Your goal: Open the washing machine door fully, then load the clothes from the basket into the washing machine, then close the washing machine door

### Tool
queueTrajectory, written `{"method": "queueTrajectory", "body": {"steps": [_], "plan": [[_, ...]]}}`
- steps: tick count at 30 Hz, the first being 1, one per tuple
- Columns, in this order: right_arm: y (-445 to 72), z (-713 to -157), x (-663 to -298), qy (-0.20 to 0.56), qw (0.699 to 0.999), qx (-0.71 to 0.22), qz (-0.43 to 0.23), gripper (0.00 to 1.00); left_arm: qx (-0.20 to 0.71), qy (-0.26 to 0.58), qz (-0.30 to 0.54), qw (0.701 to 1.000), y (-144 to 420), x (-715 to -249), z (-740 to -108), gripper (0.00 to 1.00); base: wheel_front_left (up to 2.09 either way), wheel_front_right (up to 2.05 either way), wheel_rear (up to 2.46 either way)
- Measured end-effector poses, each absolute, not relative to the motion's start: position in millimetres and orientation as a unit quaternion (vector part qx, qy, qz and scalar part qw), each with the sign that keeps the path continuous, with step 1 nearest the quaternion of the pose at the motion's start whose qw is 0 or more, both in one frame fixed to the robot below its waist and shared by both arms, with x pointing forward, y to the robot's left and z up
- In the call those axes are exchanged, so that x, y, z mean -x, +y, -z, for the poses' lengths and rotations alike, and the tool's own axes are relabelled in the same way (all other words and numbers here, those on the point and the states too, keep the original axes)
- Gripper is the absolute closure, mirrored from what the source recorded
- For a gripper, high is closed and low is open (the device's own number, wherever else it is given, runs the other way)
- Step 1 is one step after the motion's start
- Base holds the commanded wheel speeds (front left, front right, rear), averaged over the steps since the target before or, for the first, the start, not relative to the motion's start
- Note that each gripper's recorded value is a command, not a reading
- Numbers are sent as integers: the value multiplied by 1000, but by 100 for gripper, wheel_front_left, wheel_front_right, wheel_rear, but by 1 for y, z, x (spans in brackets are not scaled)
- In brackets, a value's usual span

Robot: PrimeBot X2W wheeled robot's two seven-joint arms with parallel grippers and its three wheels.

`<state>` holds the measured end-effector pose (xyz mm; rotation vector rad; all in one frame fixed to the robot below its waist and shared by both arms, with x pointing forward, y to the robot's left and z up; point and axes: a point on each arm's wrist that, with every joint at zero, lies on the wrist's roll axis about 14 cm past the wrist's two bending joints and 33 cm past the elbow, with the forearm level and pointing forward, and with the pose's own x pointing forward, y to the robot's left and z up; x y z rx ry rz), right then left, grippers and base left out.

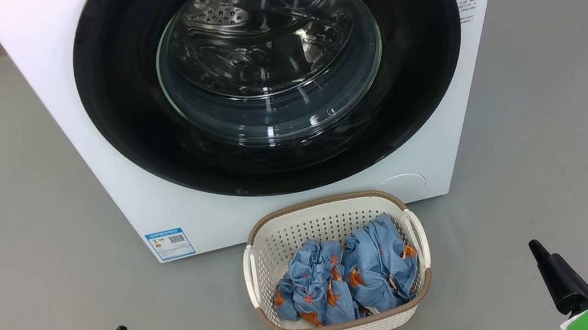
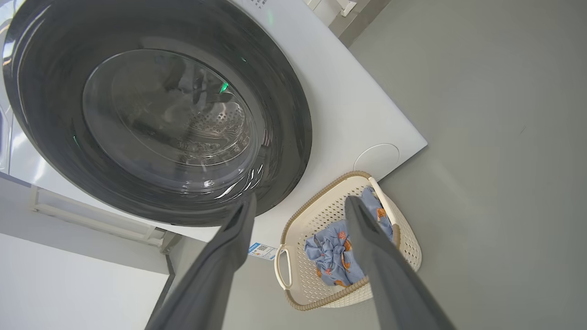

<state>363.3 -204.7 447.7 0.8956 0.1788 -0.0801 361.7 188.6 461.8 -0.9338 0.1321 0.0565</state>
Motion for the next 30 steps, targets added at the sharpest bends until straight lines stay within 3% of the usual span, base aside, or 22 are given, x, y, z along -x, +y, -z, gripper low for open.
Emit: {"method": "queueTrajectory", "body": {"steps": [30], "plan": [[-206,-447,-365,94,969,-227,-8,0,270,38,2,962,189,-362,-475,0,0,0,0]]}}
